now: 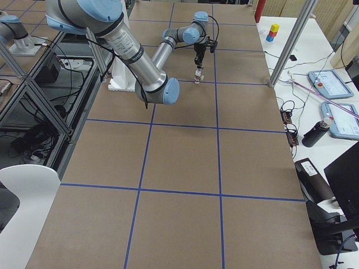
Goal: Assemble PPR valve and pipe with both arms
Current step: 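Lower the valve with the right gripper and press it into the fitting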
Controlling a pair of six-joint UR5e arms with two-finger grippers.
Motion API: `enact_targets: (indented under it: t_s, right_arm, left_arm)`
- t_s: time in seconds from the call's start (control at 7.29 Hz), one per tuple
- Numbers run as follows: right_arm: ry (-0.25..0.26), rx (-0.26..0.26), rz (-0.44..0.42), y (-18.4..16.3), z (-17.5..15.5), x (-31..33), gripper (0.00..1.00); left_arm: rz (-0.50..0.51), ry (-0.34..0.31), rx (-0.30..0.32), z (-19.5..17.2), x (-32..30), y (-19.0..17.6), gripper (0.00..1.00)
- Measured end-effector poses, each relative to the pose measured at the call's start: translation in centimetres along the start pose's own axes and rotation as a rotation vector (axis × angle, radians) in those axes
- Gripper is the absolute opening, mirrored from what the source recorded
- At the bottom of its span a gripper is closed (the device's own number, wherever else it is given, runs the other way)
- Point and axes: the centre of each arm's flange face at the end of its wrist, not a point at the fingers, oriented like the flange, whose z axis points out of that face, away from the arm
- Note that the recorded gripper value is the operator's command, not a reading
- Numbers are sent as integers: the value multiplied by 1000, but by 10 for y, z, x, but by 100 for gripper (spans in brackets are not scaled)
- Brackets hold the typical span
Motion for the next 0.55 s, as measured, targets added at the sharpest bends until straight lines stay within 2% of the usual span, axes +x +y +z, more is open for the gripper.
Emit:
enact_targets:
  t_s: [0.55]
  right_arm:
    - [7,6,-1,3,-1,-1,0]
  left_arm:
    - [1,0,1,0,0,0,100]
